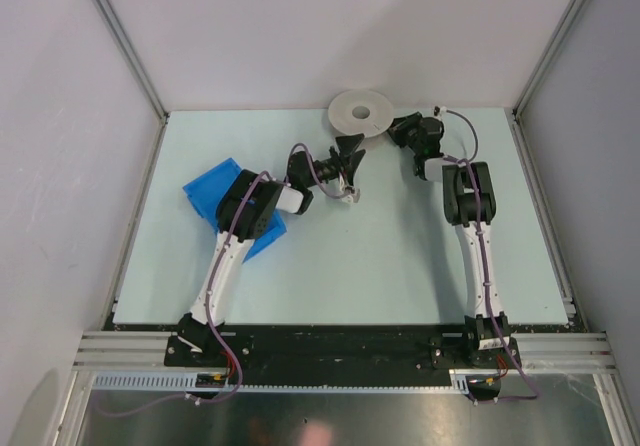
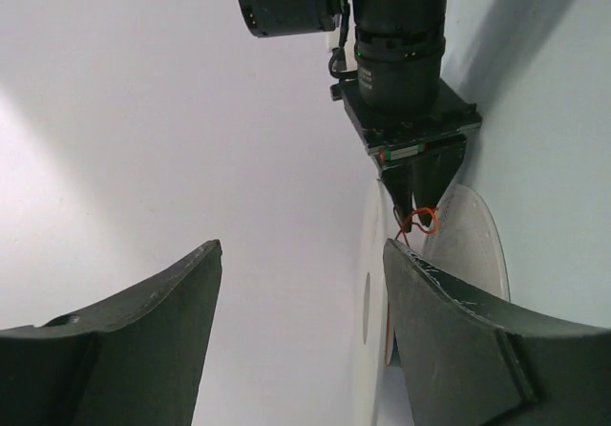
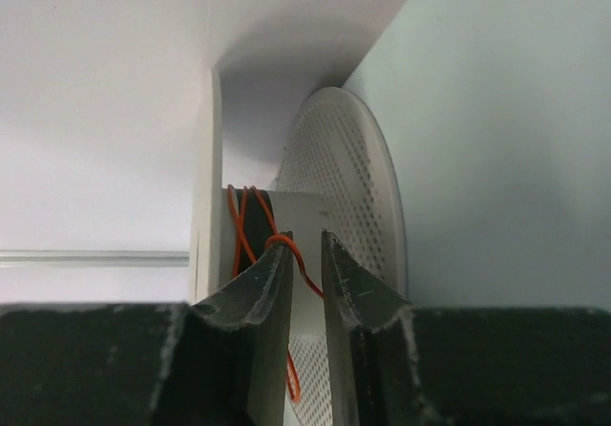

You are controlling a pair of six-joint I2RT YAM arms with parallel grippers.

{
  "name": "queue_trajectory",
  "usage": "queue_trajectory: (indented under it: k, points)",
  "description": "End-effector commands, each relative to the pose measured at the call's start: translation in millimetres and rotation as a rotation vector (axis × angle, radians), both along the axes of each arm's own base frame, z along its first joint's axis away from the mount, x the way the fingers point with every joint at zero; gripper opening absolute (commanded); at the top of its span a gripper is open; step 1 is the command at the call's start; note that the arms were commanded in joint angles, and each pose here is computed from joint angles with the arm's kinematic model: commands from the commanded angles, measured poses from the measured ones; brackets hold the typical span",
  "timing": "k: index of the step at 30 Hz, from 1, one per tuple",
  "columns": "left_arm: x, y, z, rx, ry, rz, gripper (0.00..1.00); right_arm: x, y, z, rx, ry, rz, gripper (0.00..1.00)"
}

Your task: Wrap the cables

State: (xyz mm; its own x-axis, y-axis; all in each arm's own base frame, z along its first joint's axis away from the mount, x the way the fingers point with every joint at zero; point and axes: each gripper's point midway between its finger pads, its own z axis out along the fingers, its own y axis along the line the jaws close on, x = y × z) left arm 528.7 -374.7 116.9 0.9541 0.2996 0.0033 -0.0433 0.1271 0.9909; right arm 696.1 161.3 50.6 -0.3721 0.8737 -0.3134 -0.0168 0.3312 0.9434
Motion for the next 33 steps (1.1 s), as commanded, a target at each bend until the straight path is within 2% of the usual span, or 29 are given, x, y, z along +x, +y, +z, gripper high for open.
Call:
queue_trajectory:
  k: [1, 7, 15, 23, 27, 33]
  points:
    - [-14, 1, 60, -0.071, -0.139, -0.027, 0.73, -12, -40, -27, -0.075, 0.119, -0.07, 0.23]
    - [-24, 2, 66, -0.075, -0.152, -0.033, 0.73, -33, -49, -26, -0.098, 0.174, -0.068, 0.24]
    - [-40, 9, 72, -0.082, -0.172, -0.033, 0.72, -58, -65, -29, -0.15, 0.224, -0.06, 0.31]
    - [-55, 17, 103, -0.118, -0.212, -0.032, 0.73, -78, -80, 4, -0.228, 0.185, -0.021, 0.36]
    - [-60, 16, 134, -0.151, -0.25, -0.05, 0.73, -91, -87, 40, -0.284, 0.122, 0.017, 0.46]
    - [-74, 16, 186, -0.203, -0.304, -0.084, 0.75, -119, -88, 102, -0.383, 0.016, 0.086, 0.73]
